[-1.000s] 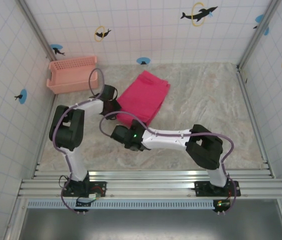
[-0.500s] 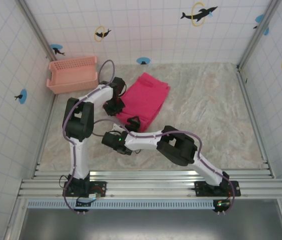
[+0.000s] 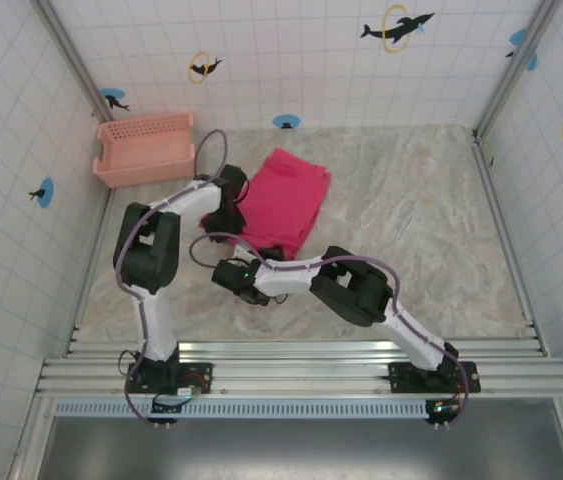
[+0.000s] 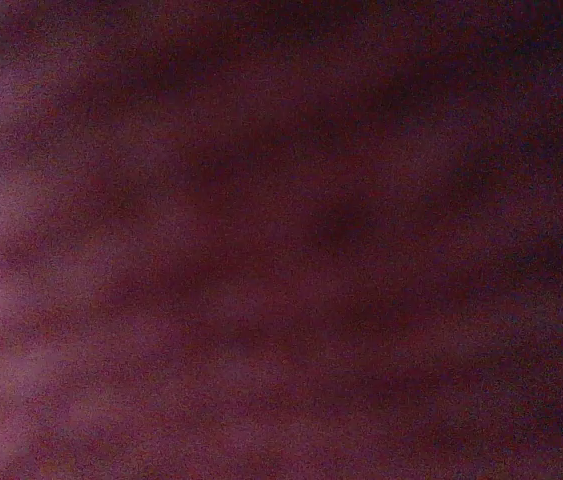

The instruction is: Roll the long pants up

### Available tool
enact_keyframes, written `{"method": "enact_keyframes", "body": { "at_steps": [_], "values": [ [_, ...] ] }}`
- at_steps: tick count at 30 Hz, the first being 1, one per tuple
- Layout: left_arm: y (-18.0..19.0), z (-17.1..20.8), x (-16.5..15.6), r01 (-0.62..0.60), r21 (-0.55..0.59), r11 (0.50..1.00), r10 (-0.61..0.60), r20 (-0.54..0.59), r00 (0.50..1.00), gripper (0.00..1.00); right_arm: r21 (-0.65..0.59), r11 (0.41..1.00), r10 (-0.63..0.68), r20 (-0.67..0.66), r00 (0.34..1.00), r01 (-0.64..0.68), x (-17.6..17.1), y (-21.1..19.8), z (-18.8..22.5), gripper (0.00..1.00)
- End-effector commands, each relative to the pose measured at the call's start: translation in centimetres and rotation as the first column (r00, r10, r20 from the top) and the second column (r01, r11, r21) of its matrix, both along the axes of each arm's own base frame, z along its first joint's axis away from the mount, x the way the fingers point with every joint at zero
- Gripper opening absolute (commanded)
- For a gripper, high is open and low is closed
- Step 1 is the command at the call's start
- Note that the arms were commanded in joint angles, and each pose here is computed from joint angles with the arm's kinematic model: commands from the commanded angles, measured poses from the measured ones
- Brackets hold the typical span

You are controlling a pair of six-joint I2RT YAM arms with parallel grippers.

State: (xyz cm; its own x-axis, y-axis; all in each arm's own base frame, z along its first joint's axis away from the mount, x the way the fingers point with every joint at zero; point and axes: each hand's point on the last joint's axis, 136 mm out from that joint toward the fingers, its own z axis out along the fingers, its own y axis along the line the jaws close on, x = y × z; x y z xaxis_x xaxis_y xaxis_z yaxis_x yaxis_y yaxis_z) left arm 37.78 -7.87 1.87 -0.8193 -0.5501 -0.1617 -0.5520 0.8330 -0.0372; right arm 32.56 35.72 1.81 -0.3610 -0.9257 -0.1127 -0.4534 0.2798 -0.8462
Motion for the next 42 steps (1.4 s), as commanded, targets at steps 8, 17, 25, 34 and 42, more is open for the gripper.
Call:
{"method": "enact_keyframes", "body": {
  "at_steps": [8, 17, 25, 34, 42],
  "values": [
    [0.0, 5.1, -0.1, 0.119, -0.109, 0.987, -0.061, 0.431, 0.9, 0.98, 0.353, 0.935, 0.213, -0.629, 0.748, 0.03, -3.3, -1.2, -2.8, 0.0],
    [-0.5, 4.5, 0.7, 0.035, -0.247, 0.968, 0.115, 0.568, 0.815, 0.98, 0.37, 0.925, 0.225, -0.72, 0.656, 0.088, -5.0, -1.5, -4.1, 0.0],
    [0.0, 2.8, 1.5, -0.073, -0.386, 0.919, 0.312, 0.602, 0.735, 0.98, 0.385, 0.913, 0.208, -0.726, 0.655, 0.136, -5.3, -1.4, -4.5, 0.0],
    [0.4, 0.3, 2.1, -0.142, -0.46, 0.877, 0.425, 0.6, 0.678, 0.92, 0.46, 0.871, 0.255, -0.722, 0.643, 0.171, -5.9, 1.2, -3.9, 0.0],
    [-0.6, -3.4, 1.5, -0.15, -0.439, 0.886, 0.376, 0.488, 0.788, 0.0, 0.459, 0.876, 0.254, -0.699, 0.668, 0.147, -5.5, 0.9, -2.8, 0.11]
  ]
}}
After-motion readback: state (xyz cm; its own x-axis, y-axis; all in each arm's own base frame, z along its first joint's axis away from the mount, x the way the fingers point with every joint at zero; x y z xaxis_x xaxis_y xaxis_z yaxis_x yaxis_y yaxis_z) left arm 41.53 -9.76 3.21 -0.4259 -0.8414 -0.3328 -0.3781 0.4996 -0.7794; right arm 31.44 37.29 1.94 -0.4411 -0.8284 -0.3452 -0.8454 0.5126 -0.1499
